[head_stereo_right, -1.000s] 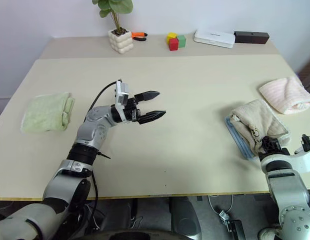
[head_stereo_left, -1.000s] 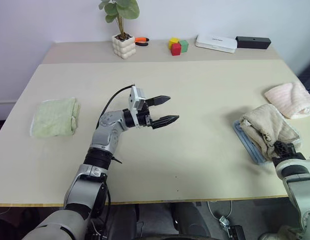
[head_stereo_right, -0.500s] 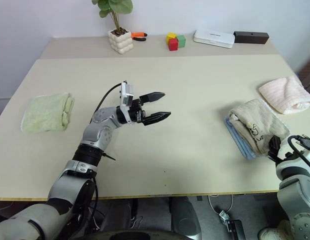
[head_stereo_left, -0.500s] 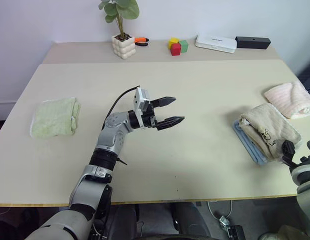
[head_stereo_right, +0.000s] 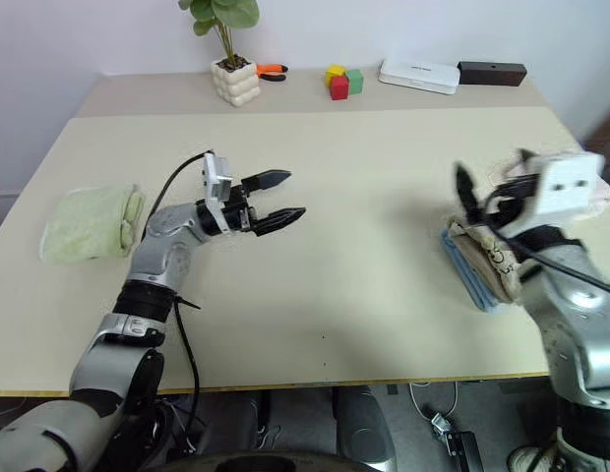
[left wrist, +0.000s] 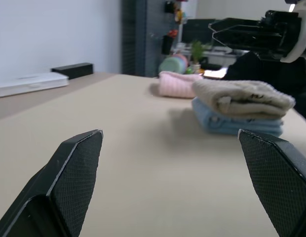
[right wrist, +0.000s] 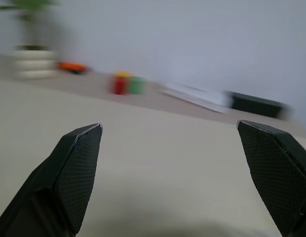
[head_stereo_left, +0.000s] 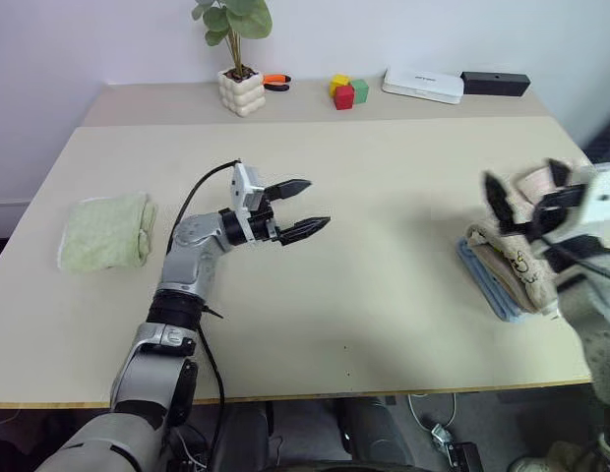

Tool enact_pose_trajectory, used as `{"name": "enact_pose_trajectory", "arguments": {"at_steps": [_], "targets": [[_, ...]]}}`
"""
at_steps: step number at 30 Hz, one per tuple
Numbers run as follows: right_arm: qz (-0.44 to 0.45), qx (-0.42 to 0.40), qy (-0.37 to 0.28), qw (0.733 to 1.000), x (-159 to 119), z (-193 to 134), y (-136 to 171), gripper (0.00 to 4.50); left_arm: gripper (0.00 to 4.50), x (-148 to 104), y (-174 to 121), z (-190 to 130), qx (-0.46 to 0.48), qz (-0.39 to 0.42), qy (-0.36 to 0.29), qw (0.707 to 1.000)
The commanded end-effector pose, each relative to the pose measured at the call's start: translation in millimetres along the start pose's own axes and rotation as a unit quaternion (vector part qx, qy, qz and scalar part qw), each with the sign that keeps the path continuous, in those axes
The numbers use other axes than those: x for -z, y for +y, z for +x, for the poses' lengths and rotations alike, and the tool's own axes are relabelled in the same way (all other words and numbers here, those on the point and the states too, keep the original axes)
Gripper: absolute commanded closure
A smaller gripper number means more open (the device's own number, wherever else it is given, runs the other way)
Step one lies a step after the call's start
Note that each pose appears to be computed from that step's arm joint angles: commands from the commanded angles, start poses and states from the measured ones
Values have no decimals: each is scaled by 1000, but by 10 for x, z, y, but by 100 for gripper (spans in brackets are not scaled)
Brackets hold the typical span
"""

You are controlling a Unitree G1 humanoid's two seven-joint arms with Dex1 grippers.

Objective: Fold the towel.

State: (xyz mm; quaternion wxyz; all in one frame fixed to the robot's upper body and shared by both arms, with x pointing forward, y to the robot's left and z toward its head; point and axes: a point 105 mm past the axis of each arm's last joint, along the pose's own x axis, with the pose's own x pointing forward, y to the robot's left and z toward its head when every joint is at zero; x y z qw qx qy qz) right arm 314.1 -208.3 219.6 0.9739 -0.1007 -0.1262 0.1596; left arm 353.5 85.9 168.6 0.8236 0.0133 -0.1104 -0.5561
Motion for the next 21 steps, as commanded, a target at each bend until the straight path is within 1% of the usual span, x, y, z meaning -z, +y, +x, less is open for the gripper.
{"name": "enact_pose_trajectory", "arguments": {"at_steps": [1,4,6,8,12,15,17,21], "targets": [[6,-87,-30,996,-22,103,313,4,0,-140,-1,-157,-21,22,-2,1000],[28,-172,-35,984,4,90,606,4,0,-191,15,-301,-45,34,11,998],[32,-251,-19,967,61,-8,776,4,0,-225,28,-351,-59,37,15,997],[23,-292,-1,956,136,-77,778,4,0,-246,11,-377,-64,37,21,997],[-4,-286,15,958,183,-84,542,4,0,-301,-50,-423,-61,38,34,997],[-10,-271,15,963,233,-62,551,4,0,-172,-56,-560,-62,31,57,996],[-22,-266,22,963,278,-83,522,4,0,-115,-90,-518,-65,32,62,995],[-22,-271,19,962,237,-56,539,4,0,-84,-172,-400,-72,26,42,996]]}}
